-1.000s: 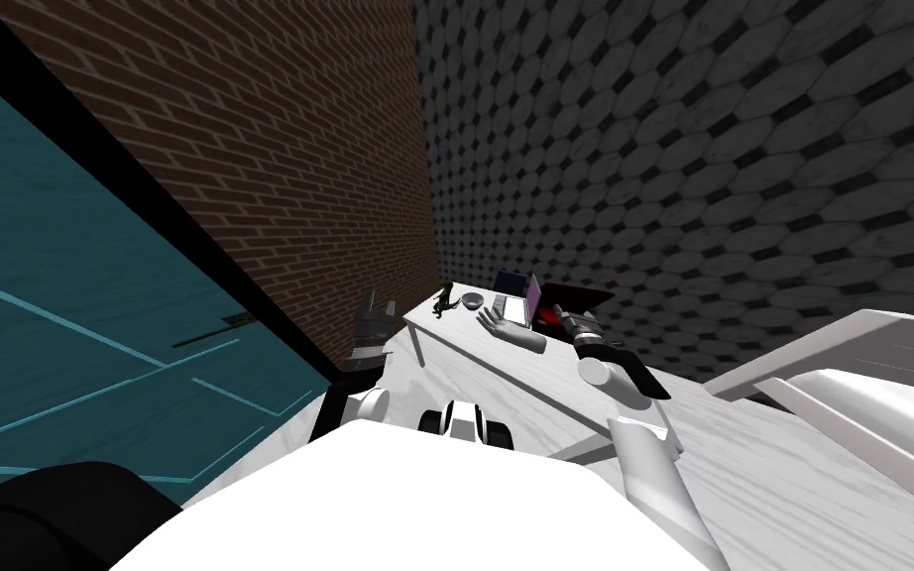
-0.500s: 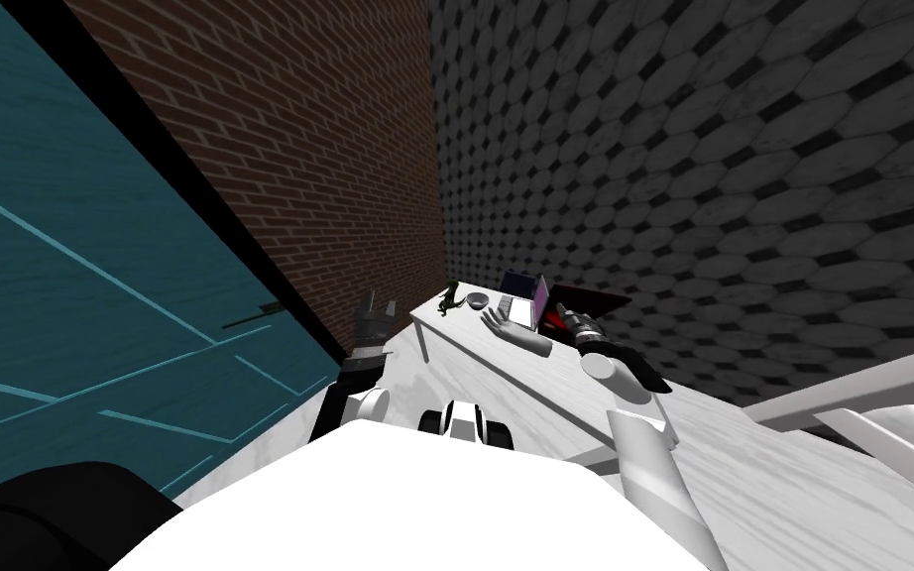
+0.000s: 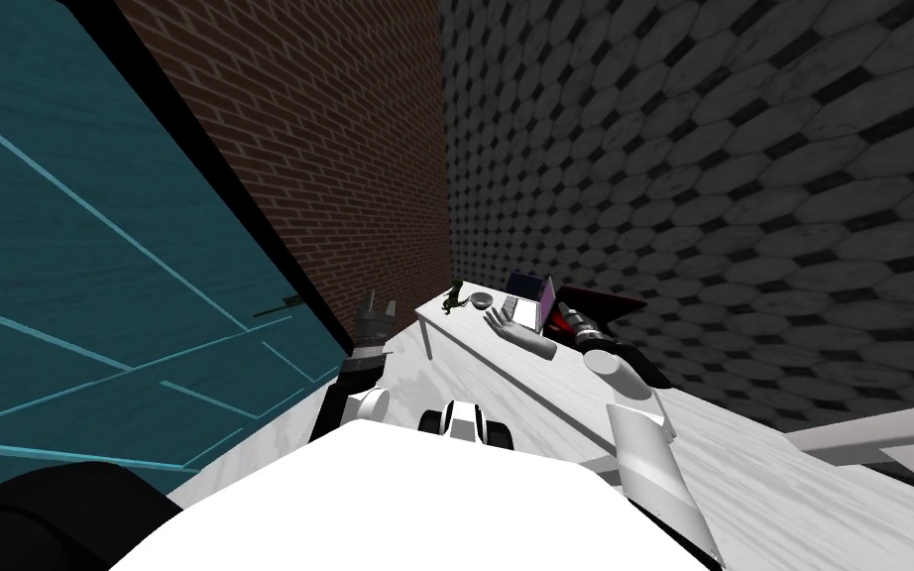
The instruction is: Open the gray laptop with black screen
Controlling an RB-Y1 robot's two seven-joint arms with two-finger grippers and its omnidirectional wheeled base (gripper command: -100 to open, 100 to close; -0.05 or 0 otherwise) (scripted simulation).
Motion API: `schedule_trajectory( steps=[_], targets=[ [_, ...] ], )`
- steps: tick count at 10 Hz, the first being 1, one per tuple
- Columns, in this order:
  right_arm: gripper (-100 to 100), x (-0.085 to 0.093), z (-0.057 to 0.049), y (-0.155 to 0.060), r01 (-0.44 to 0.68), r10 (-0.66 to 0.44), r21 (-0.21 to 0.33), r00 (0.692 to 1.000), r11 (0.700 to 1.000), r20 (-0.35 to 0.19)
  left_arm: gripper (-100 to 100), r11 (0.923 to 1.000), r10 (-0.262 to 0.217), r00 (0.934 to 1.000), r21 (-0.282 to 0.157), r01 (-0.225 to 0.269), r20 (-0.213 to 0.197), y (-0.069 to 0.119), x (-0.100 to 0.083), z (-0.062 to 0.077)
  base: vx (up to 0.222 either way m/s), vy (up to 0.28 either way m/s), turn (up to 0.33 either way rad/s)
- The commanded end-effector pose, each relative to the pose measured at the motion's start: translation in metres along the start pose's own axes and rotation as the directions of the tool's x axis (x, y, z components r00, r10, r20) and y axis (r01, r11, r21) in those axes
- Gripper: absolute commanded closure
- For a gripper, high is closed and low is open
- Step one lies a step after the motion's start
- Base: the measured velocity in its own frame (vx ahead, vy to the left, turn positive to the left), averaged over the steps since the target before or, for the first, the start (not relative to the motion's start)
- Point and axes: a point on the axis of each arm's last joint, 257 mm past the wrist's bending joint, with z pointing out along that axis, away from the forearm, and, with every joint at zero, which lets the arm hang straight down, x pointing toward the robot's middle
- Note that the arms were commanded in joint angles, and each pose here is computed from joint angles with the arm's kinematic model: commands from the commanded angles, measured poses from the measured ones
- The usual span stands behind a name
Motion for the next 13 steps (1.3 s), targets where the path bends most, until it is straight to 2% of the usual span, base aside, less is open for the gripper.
schedule_trajectory(
  steps=[1,3,4,8,9,10,13],
  targets=[
    [-100,0.0,0.005,0.003,-0.082,0.082,-0.005,0.997,0.997,0.013,0,1.0,0.0,1.0,0.0,0.0,0.0,0.0,0.0,0.0,-0.018,-0.025,0.081],
    [-100,0.0,0.013,0.009,-0.188,0.188,-0.012,0.982,0.982,0.03,0,1.0,0.0,1.0,0.0,0.0,0.0,0.0,0.0,0.0,-0.024,-0.039,0.163],
    [-100,0.0,0.013,0.009,-0.197,0.197,-0.013,0.98,0.98,0.03,0,1.0,0.0,1.0,0.0,0.0,0.0,0.0,0.0,0.0,-0.021,-0.035,0.08],
    [-100,0.004,0.023,0.016,-0.35,0.35,-0.023,0.935,0.937,0.047,0,1.0,0.0,1.0,0.0,0.0,0.0,0.0,0.0,0.0,-0.027,-0.03,0.122],
    [-100,0.005,0.025,0.016,-0.371,0.371,-0.025,0.927,0.928,0.049,0,1.0,0.0,1.0,0.0,0.0,0.0,0.0,0.0,0.0,-0.02,-0.026,0.091],
    [-100,0.005,0.023,0.016,-0.354,0.355,-0.023,0.934,0.935,0.047,0,1.0,0.0,1.0,0.0,0.0,0.0,0.0,0.0,0.0,-0.008,-0.012,0.014],
    [-100,0.02,0.036,0.043,-0.353,0.353,-0.068,0.936,0.933,-0.003,0,1.0,0.0,1.0,0.0,0.0,0.0,0.0,0.0,0.0,-0.069,-0.029,0.208]
  ],
)
